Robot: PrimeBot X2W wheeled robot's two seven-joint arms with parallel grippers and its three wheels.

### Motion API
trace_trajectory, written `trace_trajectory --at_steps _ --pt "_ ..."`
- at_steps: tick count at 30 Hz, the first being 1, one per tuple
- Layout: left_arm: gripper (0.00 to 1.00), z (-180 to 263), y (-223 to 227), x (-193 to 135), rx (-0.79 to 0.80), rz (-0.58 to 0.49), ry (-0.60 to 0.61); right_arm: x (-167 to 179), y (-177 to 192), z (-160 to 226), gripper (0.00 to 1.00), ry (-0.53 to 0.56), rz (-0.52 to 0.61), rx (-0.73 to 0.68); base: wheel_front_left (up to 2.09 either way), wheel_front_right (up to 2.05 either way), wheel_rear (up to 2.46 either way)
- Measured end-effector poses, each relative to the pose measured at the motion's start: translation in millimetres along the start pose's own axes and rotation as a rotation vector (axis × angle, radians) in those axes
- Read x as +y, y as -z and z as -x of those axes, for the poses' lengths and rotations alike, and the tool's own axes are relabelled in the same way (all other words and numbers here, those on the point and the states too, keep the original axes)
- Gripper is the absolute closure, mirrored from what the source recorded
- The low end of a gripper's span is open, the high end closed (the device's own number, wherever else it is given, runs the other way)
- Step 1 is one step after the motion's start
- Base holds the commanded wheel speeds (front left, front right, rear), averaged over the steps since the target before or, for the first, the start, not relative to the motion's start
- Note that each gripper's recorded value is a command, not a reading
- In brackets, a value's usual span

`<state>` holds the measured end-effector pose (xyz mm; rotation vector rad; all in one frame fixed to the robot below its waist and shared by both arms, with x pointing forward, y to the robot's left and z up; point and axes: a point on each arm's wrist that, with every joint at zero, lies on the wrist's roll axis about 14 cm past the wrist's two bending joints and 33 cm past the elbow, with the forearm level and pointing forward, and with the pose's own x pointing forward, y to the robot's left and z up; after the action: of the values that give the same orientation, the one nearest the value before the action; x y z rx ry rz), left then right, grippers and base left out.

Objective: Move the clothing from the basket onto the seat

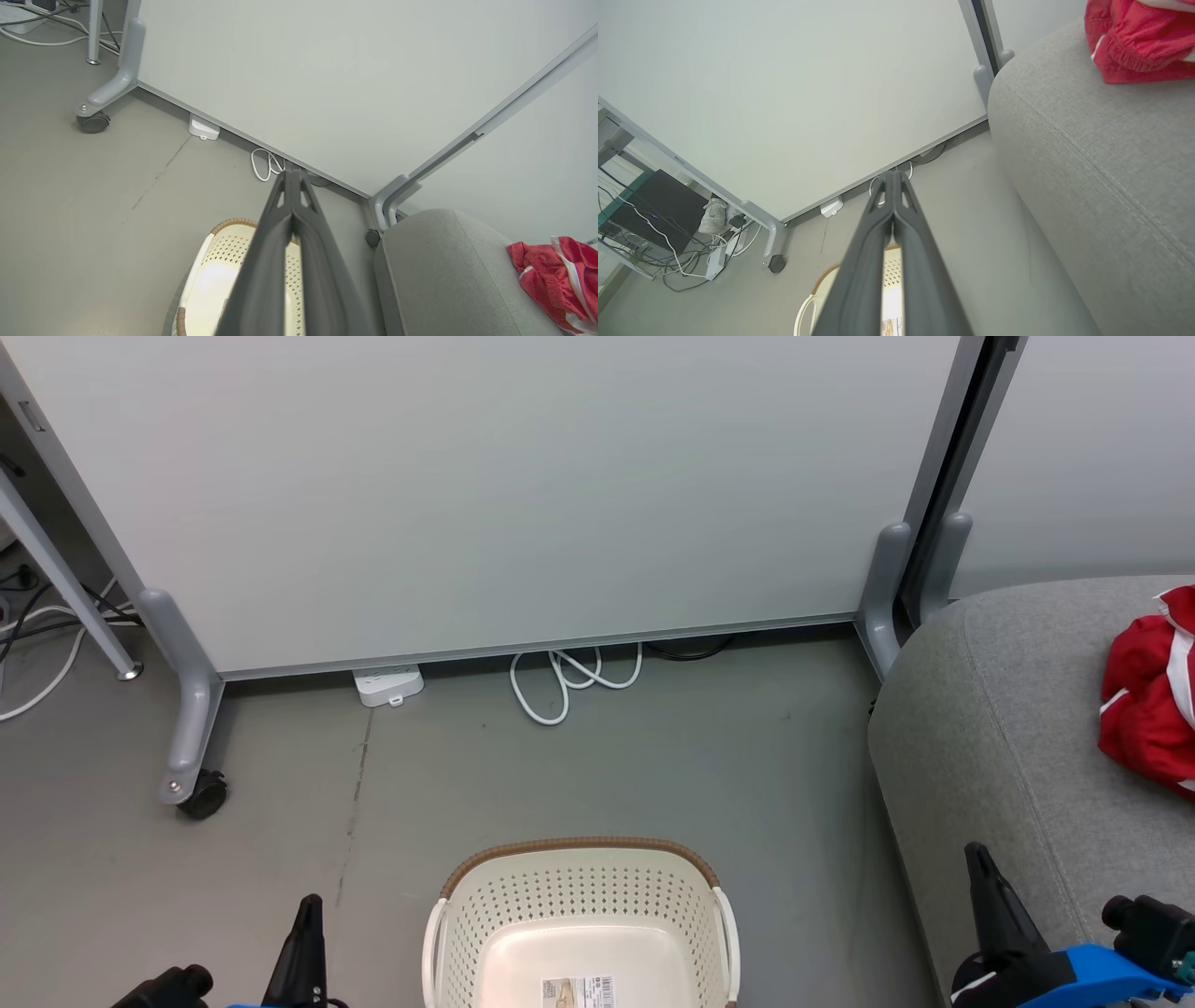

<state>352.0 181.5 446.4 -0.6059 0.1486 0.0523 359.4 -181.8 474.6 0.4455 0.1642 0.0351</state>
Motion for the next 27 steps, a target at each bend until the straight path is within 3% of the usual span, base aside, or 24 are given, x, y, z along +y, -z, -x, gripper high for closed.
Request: trace_trajectory --at_steps 27 --pt "1.00 -10.2 -20.3 -1.0 -0.029 0.354 -0.005 0.4 -12.3 -9.3 1.00 -0.017 -0.410 -0.047 0.00 0.00 0.00"
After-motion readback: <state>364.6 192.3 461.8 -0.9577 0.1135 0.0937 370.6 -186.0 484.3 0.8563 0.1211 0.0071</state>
